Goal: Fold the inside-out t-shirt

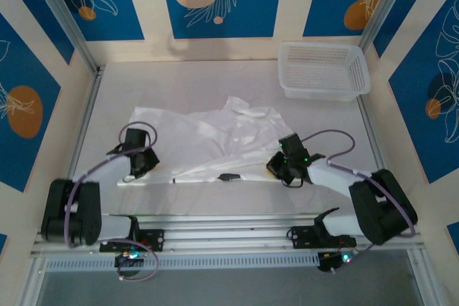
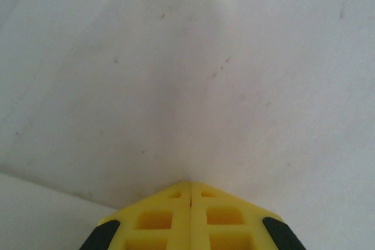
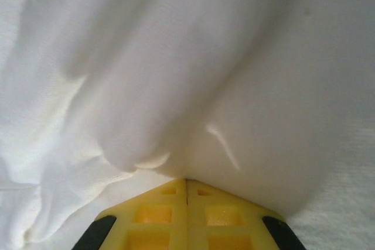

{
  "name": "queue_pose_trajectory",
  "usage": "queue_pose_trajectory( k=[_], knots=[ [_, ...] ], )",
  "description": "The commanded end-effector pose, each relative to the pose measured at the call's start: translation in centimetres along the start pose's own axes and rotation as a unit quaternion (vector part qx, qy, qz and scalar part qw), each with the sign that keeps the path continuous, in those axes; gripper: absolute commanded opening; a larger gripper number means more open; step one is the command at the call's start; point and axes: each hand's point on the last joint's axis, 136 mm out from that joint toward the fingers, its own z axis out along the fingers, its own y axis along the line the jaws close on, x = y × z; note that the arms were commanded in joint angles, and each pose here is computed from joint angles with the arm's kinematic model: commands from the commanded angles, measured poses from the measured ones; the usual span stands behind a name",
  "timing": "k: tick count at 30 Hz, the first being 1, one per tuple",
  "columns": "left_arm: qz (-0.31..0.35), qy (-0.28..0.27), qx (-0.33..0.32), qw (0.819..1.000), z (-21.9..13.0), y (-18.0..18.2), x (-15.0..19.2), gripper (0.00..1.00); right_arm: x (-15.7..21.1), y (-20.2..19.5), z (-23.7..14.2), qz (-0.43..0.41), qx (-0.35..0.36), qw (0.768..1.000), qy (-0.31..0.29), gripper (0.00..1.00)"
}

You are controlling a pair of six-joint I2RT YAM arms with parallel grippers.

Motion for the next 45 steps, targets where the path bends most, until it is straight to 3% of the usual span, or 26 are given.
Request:
queue_pose_trajectory(
  k=[1, 6, 9, 12, 14, 20, 23, 26, 29, 38, 42, 45],
  knots=[
    [-0.039, 0.062, -0.032, 0.997, -1.0, 3.6, 5.3, 0.0, 4.5, -9.9, -0.7, 0.075, 0.157, 0.983, 0.055, 0.07],
    [0.008, 0.017, 0.063, 0.998, -3.4, 0.0, 3.5, 0.0, 1.7, -4.8, -4.8, -0.012, 0.09, 0.996, -0.015, 0.13],
    [0.037, -0.022, 0.07, 0.997, -5.4, -1.8, 0.3, 0.23, -1.2, 1.5, -6.5, -0.099, -0.008, 0.992, -0.083, 0.25],
    [0.055, -0.05, 0.096, 0.993, -7.0, -3.9, -1.9, 0.35, -3.4, 7.5, -7.3, -0.196, -0.055, 0.972, -0.121, 0.37],
    [0.069, -0.057, 0.116, 0.989, -7.8, -5.0, -2.5, 0.39, -4.7, 10.0, -6.8, -0.259, -0.028, 0.958, -0.121, 0.47],
    [0.09, -0.061, 0.136, 0.985, -8.9, -6.0, -2.5, 0.44, -8.5, 13.0, -2.3, -0.395, 0.106, 0.908, -0.094, 0.64],
    [0.094, -0.054, 0.134, 0.985, -8.6, -5.9, -2.0, 0.45, -9.9, 13.6, 0.0, -0.422, 0.147, 0.891, -0.077, 0.76],
    [0.089, -0.051, 0.127, 0.987, -8.3, -5.5, -1.8, 0.46, -10.0, 14.2, 1.9, -0.432, 0.152, 0.887, -0.057, 0.8],
    [0.088, -0.047, 0.123, 0.987, -8.0, -5.3, -1.5, 0.47, -10.1, 14.7, 3.3, -0.437, 0.152, 0.885, -0.046, 0.74],
    [0.085, -0.042, 0.11, 0.989, -7.4, -4.7, -1.2, 0.48, -11.7, 17.2, 3.0, -0.451, 0.143, 0.878, -0.069, 0.01],
    [0.08, -0.045, 0.105, 0.99, -7.5, -4.6, -1.5, 0.49, -13.3, 19.2, 2.3, -0.462, 0.141, 0.87, -0.096, 0.0],
    [0.08, -0.051, 0.112, 0.989, -7.6, -5.2, -2.0, 0.5, -16.7, 22.1, 1.4, -0.468, 0.148, 0.855, -0.17, 0.0]
  ],
)
